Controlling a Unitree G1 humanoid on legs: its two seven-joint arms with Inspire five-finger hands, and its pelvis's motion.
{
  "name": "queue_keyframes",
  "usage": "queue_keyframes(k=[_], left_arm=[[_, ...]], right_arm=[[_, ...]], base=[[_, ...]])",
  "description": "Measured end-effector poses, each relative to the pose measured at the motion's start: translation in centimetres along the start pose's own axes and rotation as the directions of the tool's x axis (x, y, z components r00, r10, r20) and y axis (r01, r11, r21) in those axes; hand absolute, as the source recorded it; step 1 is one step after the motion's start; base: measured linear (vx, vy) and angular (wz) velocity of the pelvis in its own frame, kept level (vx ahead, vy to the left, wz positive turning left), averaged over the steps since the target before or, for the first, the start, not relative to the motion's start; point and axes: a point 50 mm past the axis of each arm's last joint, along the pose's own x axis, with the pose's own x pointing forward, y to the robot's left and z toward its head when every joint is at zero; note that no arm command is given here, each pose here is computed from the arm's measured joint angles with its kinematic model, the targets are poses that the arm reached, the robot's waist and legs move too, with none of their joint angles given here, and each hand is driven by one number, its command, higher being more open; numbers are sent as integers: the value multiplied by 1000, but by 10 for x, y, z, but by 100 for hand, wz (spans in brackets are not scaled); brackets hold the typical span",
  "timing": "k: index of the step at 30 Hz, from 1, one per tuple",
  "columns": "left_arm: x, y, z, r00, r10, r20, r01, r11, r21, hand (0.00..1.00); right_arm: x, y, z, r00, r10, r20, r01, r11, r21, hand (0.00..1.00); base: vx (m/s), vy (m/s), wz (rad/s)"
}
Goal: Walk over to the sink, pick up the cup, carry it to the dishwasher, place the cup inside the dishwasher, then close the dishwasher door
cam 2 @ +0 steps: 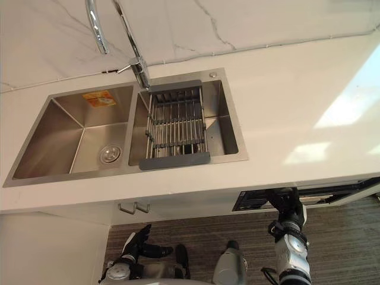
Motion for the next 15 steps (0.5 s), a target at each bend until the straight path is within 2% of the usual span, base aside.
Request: queue_keyframes(k=[8,15], left_arm=[[-2,7,-6,1000,25,-17,-25,999,24,100],[-5,24,-14,996,74,-45,-72,996,53,100]], right_arm=[[-29,-5,-28,998,30,-59,-41,980,-193,100],[-35,-11,-55,986,8,-168,-64,941,-333,100]], base=[[90,-47,20],[32,-41,8]])
